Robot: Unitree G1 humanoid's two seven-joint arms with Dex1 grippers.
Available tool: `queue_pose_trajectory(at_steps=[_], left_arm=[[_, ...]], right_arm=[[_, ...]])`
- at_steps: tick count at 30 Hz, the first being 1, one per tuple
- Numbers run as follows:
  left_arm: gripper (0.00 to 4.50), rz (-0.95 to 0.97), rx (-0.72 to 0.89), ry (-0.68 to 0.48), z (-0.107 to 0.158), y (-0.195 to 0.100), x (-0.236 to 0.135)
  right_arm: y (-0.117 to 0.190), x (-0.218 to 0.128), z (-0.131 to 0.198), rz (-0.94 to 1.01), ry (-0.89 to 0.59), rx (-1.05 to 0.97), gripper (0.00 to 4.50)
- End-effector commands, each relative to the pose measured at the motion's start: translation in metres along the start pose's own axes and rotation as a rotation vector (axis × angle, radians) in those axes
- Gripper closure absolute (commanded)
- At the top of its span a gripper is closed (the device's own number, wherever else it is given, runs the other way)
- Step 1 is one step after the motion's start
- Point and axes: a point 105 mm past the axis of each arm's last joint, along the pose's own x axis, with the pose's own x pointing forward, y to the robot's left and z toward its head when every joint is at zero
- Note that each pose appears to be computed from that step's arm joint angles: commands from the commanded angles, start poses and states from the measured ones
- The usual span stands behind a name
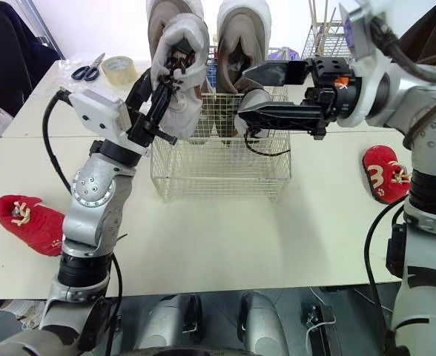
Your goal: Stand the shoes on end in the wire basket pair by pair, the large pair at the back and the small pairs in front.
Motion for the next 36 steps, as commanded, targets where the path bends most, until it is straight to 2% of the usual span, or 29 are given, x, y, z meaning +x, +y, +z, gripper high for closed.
queue_pose_trajectory(at_steps=[1,9,15,29,33,36], left_arm=[[3.51,0.031,-0.007,-0.136,0.018,-0.004,0.001],[3.51,0.130,0.123,-0.041,-0.038,0.007,-0.021],[3.51,0.145,0.161,-0.047,-0.048,0.006,-0.026],[3.51,0.289,0.175,-0.188,-0.005,0.014,-0.007],[3.51,0.320,0.081,-0.081,-0.028,0.011,-0.012],[3.51,0.325,-0.059,0.058,-0.053,0.005,-0.021]], right_arm=[[0.010,-0.004,0.013,-0.015,-0.023,-0.049,0.00],[0.015,-0.003,0.010,-0.038,-0.039,-0.028,0.00],[0.018,-0.005,0.011,-0.041,-0.050,-0.023,0.00],[0.016,-0.002,0.009,-0.045,-0.083,-0.010,0.00],[0.015,0.001,0.008,-0.041,-0.089,-0.006,0.00],[0.013,0.001,0.006,-0.044,-0.083,-0.004,0.00]])
